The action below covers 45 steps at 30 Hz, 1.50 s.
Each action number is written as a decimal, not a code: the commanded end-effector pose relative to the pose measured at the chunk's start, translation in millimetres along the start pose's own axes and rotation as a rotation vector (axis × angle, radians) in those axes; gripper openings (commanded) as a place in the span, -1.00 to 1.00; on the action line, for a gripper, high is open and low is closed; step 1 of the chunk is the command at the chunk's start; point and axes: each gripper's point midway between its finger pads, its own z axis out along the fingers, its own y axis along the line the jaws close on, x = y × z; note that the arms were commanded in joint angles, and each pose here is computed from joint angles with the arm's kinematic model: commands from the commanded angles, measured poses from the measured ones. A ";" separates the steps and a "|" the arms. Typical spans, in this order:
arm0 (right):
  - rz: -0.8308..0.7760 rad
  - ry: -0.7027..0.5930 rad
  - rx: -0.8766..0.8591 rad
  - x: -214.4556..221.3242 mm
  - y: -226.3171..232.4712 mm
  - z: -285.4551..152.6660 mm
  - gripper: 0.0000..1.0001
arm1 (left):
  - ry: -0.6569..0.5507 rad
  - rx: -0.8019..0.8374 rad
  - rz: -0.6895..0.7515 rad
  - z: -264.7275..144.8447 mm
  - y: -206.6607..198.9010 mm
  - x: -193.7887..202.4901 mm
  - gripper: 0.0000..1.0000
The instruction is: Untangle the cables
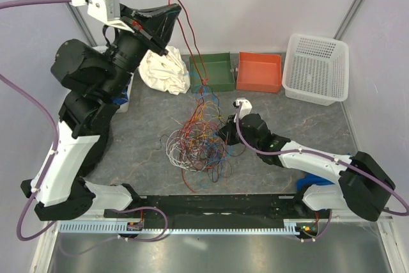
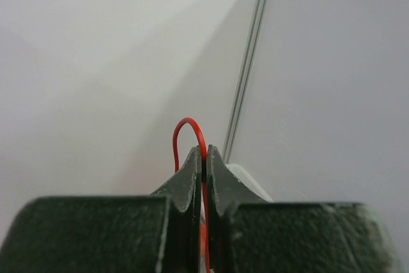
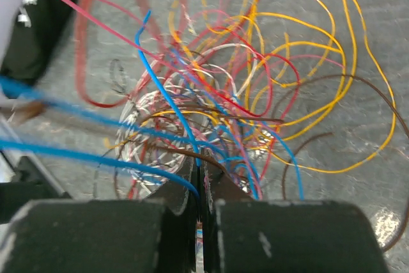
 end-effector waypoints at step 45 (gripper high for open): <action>-0.182 -0.251 0.025 -99.9 35.4 -87.8 0.60 | -0.231 -0.017 0.097 8.4 0.0 -80.2 -0.96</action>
